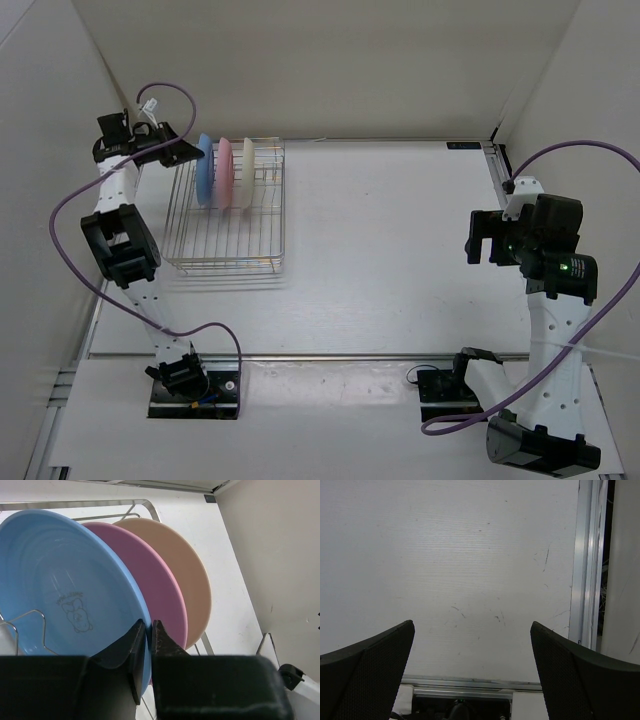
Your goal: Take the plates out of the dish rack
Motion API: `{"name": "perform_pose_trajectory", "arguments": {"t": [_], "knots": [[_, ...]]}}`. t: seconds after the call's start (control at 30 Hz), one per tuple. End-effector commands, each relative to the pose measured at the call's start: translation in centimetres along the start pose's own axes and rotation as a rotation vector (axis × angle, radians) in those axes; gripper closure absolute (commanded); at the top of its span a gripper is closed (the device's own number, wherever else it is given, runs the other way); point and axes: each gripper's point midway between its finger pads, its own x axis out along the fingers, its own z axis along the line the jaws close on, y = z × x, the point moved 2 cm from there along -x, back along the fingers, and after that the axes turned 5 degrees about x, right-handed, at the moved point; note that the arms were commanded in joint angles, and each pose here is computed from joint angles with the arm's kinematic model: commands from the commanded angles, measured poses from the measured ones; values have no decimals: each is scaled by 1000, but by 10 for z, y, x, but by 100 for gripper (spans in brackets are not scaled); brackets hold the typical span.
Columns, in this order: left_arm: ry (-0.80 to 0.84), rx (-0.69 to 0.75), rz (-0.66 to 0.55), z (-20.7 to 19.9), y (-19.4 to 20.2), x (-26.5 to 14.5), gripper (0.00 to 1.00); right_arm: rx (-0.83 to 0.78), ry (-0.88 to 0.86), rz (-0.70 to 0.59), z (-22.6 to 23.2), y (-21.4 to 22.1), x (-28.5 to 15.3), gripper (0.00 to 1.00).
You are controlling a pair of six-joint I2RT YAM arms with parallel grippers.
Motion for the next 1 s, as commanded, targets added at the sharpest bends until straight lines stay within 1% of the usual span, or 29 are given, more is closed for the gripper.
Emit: {"name": "perform_pose_trajectory", "arguments": {"t": [0.0, 0.07, 0.23, 0.27, 0.37, 0.43, 0.47, 0.63, 0.73, 0.8, 0.83, 0.9, 0.97], "knots": [[24, 70, -25, -12, -18, -6, 89, -9, 14, -22, -3, -3, -1, 0], [17, 78, -35, -14, -22, -12, 89, -11, 15, -31, -3, -5, -1, 0], [20, 116, -58, -37, -37, -27, 89, -9, 14, -22, -3, -3, 1, 0], [33, 133, -65, -50, -42, -33, 89, -9, 14, -22, -3, -3, 1, 0], [27, 180, -92, -70, -54, -46, 89, -9, 14, -22, -4, -2, 3, 0], [26, 178, -87, -73, -52, -48, 89, -5, 3, -5, -3, 1, 7, 0], [27, 199, -96, -79, -60, -51, 89, -5, 3, -5, -3, 1, 7, 0], [76, 203, -104, -105, -69, -59, 89, -7, -5, -15, -1, 0, 5, 0], [94, 222, -126, -125, -77, -67, 89, -7, -5, -15, -1, 0, 5, 0], [117, 271, -142, -146, -87, -75, 89, -7, -5, -15, -1, 0, 5, 0], [118, 275, -144, -150, -89, -77, 89, -5, 3, -5, -3, 1, 7, 0], [130, 313, -155, -174, -93, -88, 89, -3, 2, 6, -3, 2, 10, 0], [140, 353, -167, -191, -97, -95, 89, -3, 2, 9, -4, -5, 12, 0]]}}
